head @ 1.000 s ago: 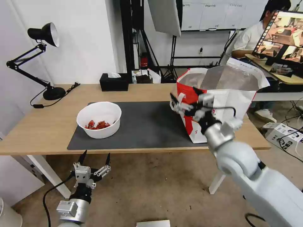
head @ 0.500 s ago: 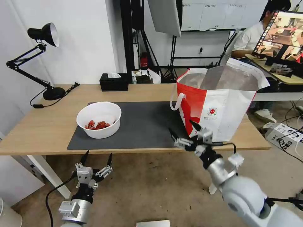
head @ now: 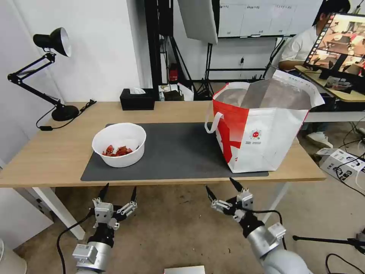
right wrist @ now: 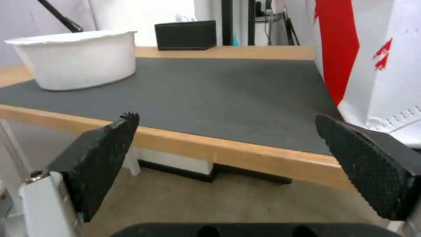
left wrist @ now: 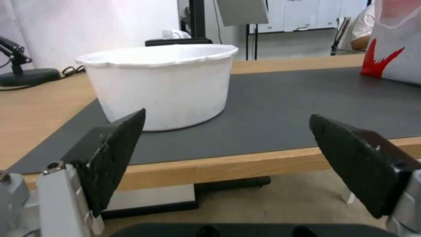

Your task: Pick up the trash from the table and place it into the takeout bag.

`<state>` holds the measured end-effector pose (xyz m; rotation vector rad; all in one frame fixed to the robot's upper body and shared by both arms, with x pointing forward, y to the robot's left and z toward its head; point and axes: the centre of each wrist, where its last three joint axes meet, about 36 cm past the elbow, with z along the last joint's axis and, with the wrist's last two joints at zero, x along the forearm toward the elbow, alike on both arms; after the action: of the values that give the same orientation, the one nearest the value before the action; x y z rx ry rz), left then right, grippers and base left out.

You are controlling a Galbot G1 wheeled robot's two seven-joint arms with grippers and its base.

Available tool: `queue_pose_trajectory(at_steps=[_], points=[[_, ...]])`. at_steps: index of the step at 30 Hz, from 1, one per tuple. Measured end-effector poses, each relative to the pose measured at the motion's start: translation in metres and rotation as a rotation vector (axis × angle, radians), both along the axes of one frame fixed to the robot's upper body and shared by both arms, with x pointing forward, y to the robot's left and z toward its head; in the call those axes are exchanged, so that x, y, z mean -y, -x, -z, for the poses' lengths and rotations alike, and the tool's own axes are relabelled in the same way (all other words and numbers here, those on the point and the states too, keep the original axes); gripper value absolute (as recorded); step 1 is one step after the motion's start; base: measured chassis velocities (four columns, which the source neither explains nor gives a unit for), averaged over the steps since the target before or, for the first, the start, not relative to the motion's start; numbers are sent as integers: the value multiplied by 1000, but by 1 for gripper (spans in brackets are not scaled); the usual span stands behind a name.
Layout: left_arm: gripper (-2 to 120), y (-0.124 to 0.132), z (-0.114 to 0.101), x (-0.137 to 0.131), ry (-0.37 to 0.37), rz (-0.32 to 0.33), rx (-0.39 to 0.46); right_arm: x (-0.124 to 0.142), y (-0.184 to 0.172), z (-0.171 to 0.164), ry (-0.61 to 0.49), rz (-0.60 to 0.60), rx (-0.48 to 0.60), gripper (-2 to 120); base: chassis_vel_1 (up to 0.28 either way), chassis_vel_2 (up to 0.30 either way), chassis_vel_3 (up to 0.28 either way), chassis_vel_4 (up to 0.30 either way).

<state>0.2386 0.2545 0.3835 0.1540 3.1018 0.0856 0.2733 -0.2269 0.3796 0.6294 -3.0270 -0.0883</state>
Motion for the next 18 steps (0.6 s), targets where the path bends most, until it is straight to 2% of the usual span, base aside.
queue_pose_trajectory(at_steps=[15,18], points=[[100,-1,0,-2,-6,6,4,-5,3,6,25,27,17,100,0,0,0,0],[100,-10,-13,-8,-3,4,29,-5,3,5,26,27,16,100,0,0,0,0]])
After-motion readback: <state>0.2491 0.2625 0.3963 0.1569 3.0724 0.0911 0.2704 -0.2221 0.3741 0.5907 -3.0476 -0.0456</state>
